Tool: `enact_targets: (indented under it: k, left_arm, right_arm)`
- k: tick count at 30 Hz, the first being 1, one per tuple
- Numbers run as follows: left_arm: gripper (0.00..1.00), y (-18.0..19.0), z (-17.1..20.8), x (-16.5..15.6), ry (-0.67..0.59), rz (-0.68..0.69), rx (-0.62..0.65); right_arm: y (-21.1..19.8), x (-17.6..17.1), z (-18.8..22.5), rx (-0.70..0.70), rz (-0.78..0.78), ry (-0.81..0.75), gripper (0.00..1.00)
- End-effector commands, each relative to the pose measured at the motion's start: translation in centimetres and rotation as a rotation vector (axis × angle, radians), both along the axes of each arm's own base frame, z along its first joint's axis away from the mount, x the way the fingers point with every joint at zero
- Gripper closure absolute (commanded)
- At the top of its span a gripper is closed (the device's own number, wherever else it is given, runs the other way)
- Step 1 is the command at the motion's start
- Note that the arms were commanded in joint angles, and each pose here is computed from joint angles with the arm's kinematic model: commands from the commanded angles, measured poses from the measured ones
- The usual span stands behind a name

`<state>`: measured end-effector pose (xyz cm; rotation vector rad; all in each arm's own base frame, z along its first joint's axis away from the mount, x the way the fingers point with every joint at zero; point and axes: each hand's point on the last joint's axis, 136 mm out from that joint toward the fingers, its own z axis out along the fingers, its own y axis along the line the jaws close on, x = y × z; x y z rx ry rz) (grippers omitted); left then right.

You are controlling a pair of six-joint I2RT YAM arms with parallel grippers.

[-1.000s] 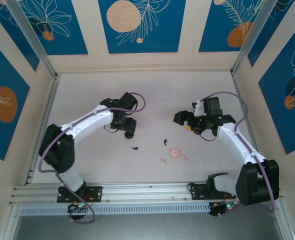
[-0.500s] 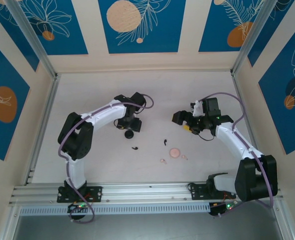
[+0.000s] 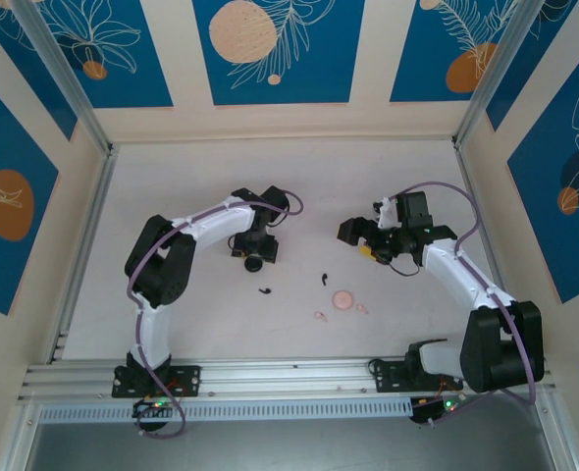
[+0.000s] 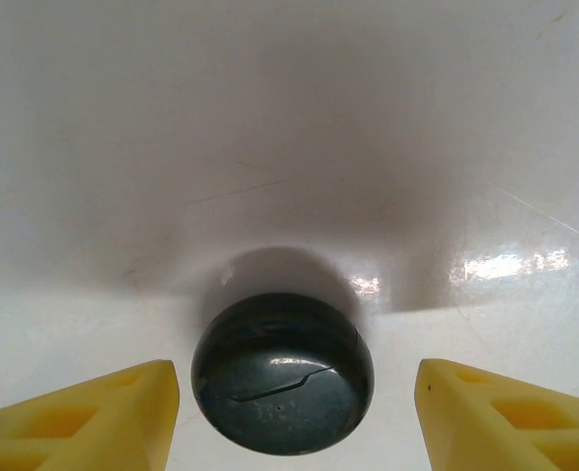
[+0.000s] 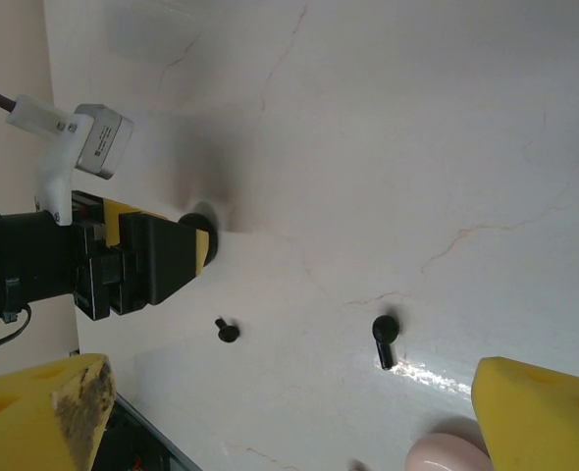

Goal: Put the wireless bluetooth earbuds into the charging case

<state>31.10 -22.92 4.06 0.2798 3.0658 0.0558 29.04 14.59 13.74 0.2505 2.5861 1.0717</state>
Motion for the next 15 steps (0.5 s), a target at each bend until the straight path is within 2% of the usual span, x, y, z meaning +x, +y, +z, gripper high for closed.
enact_targets:
  k: [1,15]
  left_arm:
    - [0.36,0.2,-1.0,-0.6,0.047,0.035,0.001]
    - [0.40,1.6,-2.4,-1.2,0.079,0.059,0.030]
  right_arm:
    - [0.4,-0.1,0.0,0.025,0.018,0.015,0.06]
    - [0.5,0.3,0.5,0.030,0.020,0.007,0.06]
